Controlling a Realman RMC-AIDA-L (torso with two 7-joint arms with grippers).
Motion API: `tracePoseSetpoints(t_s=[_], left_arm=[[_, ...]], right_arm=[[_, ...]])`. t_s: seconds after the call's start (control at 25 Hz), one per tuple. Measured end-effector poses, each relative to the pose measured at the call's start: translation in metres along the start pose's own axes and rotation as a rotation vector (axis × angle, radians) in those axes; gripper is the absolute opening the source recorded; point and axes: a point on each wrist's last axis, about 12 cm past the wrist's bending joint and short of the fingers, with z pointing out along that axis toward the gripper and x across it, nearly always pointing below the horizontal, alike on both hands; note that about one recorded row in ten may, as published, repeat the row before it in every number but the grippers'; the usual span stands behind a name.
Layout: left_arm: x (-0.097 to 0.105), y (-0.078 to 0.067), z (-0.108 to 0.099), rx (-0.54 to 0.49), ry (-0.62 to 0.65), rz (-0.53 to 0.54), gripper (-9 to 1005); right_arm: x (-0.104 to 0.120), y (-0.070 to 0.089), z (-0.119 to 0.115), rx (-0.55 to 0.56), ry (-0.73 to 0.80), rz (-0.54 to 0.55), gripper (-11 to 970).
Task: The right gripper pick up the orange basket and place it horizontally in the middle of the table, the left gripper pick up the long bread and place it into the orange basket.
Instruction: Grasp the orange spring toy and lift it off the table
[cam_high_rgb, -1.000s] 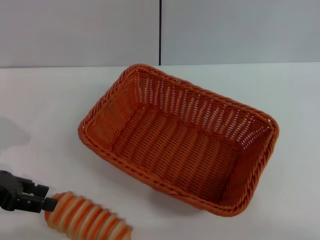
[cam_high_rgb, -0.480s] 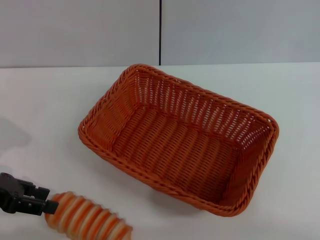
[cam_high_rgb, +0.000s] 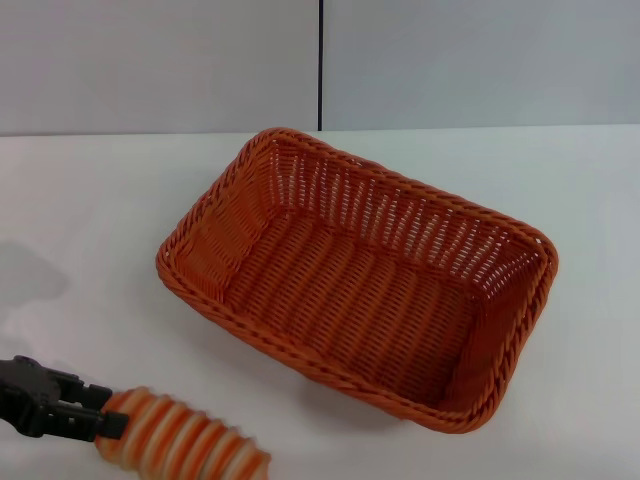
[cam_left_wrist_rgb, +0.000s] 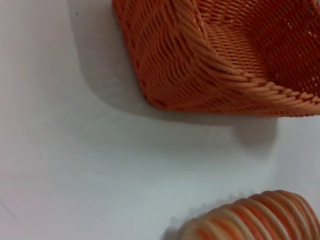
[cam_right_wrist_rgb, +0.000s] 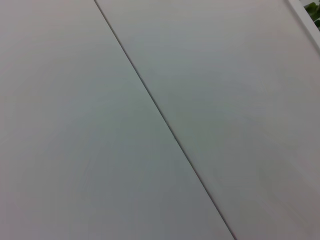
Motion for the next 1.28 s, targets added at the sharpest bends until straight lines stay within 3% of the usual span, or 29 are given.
tracePoseSetpoints(t_s=[0.4,0.64,0.88,1.28], left_arm=[[0.001,0.001,0.0009,-0.004,0.0,0.005,575],[0.0017,0.0015,0.0004,-0.005,0.001,0.008,365],[0.0021,0.0011,0.0004,0.0,0.003,0.015,262],[0.0034,0.0004,0.0009,0.005,-0.003,0.038,218]], right_arm=[[-0.0001,0.0,0.0002,0.001,-0.002,0.001,682],[-0.0005,-0.0005,0.0001,0.004,-0.004,0.001,681],[-0.0006,-0.0008,0.0,0.006,-0.005,0.001,681],[-0.0007,-0.0012,0.0,0.009,-0.006,0.002,681]])
